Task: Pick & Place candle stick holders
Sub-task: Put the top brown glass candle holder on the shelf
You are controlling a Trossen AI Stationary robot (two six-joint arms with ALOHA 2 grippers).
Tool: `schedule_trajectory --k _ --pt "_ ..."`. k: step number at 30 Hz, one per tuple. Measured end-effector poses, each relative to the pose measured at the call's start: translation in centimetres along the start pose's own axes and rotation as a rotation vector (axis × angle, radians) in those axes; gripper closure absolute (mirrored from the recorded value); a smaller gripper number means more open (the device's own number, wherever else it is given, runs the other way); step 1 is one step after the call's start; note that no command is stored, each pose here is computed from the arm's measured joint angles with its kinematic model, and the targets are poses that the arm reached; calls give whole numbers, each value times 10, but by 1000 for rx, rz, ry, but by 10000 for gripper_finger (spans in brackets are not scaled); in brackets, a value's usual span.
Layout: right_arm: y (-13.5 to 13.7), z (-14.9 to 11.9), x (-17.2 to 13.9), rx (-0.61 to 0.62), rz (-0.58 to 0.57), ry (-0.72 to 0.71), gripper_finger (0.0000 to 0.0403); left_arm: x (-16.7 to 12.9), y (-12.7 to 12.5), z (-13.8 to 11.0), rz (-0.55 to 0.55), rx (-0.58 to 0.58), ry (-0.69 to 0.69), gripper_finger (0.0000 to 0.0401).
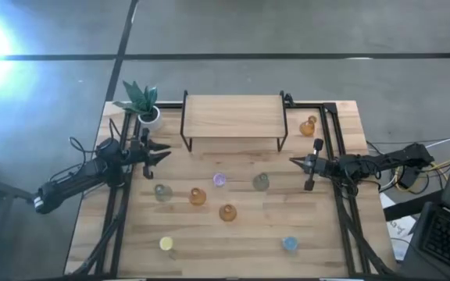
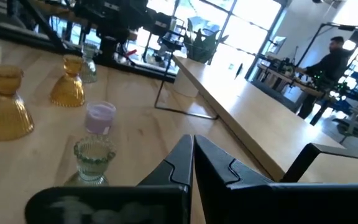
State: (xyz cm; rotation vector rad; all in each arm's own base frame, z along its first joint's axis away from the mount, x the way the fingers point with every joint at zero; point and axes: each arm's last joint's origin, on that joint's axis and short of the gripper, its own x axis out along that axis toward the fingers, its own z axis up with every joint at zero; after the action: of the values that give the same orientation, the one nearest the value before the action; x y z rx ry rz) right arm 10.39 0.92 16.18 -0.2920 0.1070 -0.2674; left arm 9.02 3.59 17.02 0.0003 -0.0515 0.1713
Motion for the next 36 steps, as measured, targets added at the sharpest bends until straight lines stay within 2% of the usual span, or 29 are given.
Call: schedule_trajectory --k 6,15,21,30,36 --pt "-1 0 0 -50 -23 4 394 0 0 0 0 0 0 297" --pt "-1 3 0 -55 -30 -19 394 0 0 0 0 0 0 297" --pt "-4 11 -1 104 -51 -106 394 0 0 0 0 0 0 297" --pt "-4 12 -1 282 -42 -117 394 0 0 0 0 0 0 297" --pt "-5 12 -1 304 -40 -119 394 0 0 0 0 0 0 297"
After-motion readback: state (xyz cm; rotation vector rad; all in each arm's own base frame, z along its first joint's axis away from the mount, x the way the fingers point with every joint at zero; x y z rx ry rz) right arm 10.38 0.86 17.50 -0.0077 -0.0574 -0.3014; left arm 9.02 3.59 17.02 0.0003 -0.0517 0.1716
